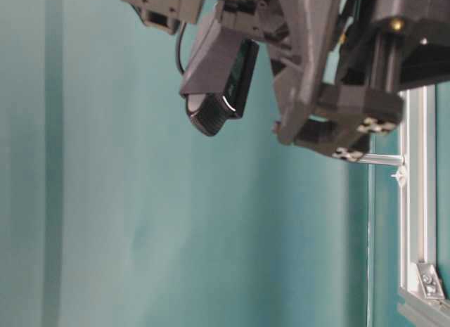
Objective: Move the cable alternately left and right between 8 closely spaced pins so it hooks onto each one.
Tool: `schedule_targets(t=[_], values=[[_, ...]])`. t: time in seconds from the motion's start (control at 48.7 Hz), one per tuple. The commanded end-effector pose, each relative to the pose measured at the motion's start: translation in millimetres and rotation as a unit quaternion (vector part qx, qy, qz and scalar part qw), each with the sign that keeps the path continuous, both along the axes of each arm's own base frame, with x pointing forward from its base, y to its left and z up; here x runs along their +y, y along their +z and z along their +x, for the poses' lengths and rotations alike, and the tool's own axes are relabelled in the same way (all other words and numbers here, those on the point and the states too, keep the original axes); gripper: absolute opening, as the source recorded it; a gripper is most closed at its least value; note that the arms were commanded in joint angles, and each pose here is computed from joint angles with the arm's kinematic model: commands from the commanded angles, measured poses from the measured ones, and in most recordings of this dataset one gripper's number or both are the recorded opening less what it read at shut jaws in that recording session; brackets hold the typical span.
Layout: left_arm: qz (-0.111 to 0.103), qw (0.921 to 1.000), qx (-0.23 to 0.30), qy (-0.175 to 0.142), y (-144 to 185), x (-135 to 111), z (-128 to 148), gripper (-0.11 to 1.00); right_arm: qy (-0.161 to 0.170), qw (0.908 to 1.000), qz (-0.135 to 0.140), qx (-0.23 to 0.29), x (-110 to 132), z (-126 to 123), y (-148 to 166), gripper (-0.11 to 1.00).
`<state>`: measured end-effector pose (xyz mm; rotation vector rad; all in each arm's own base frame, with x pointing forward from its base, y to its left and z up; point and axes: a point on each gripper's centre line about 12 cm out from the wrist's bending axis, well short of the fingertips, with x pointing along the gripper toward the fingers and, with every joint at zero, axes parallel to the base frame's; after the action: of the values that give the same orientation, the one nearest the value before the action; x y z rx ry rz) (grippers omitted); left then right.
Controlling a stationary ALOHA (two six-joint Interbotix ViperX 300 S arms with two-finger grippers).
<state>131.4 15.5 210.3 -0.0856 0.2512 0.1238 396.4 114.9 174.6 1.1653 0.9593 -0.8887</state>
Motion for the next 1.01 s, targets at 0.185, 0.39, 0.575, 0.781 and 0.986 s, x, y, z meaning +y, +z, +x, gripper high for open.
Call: schedule_targets(t=[0.185,0.39,0.575,0.781,0.986], values=[[0.001,1.0000,-0.004,0.001,4.0,0.4,1.1,0.00,0.022,0.9992,0.012,-0.031,25.3,12.6,18.1,0.16],[0.001,1.0000,-0.004,0.002,4.0,0.6,1.1,0.00,0.037,0.9985,0.015,-0.038,43.8,21.7,19.2,0.16],[0.001,1.0000,-0.004,0.001,4.0,0.4,1.1,0.00,0.047,0.9977,0.019,-0.046,57.0,29.3,21.5,0.16],[0.001,1.0000,-0.004,0.001,4.0,0.4,1.1,0.00,0.054,0.9967,0.023,-0.057,69.9,41.9,24.9,0.16],[0.001,1.0000,-0.004,0.002,4.0,0.6,1.1,0.00,0.057,0.9958,0.027,-0.066,79.4,56.5,24.8,0.16]])
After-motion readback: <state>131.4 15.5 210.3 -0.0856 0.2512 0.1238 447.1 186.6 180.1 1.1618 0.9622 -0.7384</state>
